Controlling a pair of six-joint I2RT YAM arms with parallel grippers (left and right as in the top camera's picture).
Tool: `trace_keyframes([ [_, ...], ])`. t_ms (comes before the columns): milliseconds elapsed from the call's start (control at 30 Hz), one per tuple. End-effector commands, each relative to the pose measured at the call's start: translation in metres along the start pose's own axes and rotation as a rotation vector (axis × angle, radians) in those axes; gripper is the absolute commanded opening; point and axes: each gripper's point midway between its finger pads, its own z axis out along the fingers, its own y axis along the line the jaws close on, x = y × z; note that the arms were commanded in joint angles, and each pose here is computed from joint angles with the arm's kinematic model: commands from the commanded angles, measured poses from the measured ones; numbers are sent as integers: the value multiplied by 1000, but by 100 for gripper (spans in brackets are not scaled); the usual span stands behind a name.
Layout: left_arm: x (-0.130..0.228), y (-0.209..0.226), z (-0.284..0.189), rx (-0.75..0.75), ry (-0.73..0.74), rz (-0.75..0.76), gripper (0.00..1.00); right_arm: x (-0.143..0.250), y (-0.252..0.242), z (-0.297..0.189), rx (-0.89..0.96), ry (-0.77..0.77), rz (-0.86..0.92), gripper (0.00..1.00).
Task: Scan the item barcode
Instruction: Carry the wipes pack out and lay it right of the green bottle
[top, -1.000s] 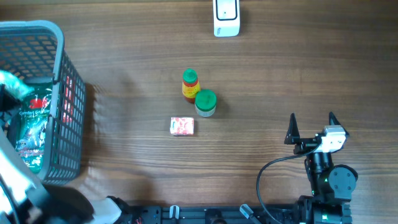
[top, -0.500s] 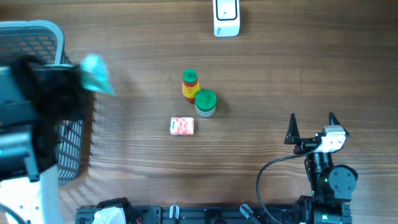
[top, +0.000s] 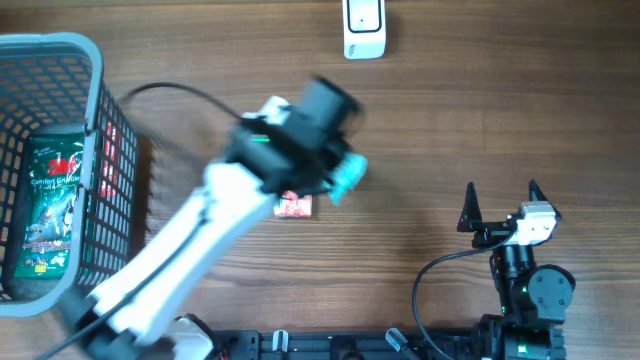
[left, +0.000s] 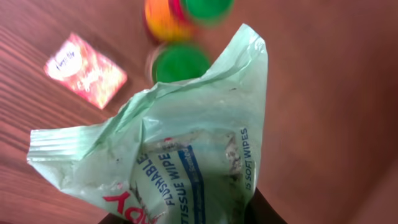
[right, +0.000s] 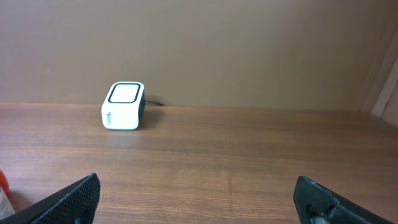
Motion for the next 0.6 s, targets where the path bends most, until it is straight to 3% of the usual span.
trace_keyframes([
  [0, 23, 1, 38, -118, -100, 149, 29, -1, -1, 0, 7, -4, 7, 100],
  [200, 41, 10, 95, -252, -166, 251, 30, -1, -1, 0, 6, -4, 7, 100],
  [400, 56, 22, 137, -328, -124, 271, 24, -1, -1, 0, 7, -4, 7, 100],
  [467, 56, 22, 138, -328, -121, 271, 29, -1, -1, 0, 6, -4, 7, 100],
  [567, 54, 18, 134, -314, -126, 265, 46, -1, -1, 0, 6, -4, 7, 100],
])
